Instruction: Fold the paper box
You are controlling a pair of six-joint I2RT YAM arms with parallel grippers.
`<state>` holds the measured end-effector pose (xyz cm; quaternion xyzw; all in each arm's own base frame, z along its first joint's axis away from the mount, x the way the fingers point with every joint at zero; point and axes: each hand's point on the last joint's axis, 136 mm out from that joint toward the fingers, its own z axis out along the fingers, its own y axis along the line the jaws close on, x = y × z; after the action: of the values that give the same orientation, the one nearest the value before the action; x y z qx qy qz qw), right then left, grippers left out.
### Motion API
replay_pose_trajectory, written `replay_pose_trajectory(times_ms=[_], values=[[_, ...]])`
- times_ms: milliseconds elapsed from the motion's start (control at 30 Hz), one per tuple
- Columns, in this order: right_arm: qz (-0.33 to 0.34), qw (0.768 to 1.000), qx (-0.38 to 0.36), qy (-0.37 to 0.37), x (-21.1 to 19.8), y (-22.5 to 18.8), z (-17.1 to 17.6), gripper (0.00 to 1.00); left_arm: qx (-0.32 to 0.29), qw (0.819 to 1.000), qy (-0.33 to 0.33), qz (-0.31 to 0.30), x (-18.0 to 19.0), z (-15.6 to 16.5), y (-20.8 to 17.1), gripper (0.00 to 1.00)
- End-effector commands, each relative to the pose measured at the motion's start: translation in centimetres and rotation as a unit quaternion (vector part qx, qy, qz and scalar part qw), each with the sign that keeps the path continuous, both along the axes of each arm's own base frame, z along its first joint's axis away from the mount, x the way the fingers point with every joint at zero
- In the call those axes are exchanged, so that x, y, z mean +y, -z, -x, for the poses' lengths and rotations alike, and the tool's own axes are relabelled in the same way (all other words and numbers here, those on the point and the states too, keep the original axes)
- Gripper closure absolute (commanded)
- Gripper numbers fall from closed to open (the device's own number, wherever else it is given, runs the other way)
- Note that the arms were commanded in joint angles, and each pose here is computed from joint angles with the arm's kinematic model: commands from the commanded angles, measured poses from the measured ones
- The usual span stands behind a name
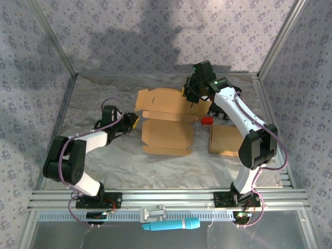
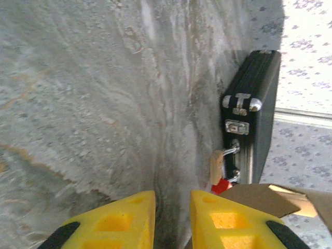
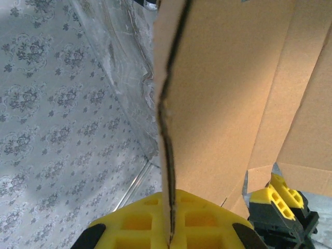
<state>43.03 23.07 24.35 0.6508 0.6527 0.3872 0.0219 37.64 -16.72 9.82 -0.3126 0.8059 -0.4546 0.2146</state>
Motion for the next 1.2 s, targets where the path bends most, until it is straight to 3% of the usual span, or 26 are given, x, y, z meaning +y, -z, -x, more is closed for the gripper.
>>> replay_pose_trajectory(times_ms=[0, 333, 700, 900, 1167], values=[[-0.02, 1.0, 0.009, 0.013, 0.2, -0.2, -0.3, 1.0, -0.042, 0.998, 0.013, 0.04, -1.6, -1.5, -2.2, 0.75], [-0.024, 1.0, 0.01, 0.01, 0.4, 0.4, -0.7, 1.0, -0.076, 0.996, 0.035, 0.022, -3.6, -0.4, -4.3, 0.68], [-0.022, 1.0, 0.017, -0.013, 1.8, 1.4, 0.0, 1.0, -0.048, 0.991, 0.097, -0.078, -3.8, 1.4, -3.3, 0.6], [-0.002, 0.999, -0.01, -0.037, 3.1, 1.8, -0.1, 1.0, -0.01, 0.978, 0.102, -0.183, -0.6, 4.5, -3.1, 0.52], [0.059, 0.993, -0.055, -0.082, 5.6, 2.9, 0.0, 1.0, -0.04, 0.972, 0.1, -0.211, 1.5, 8.1, -5.7, 0.51]])
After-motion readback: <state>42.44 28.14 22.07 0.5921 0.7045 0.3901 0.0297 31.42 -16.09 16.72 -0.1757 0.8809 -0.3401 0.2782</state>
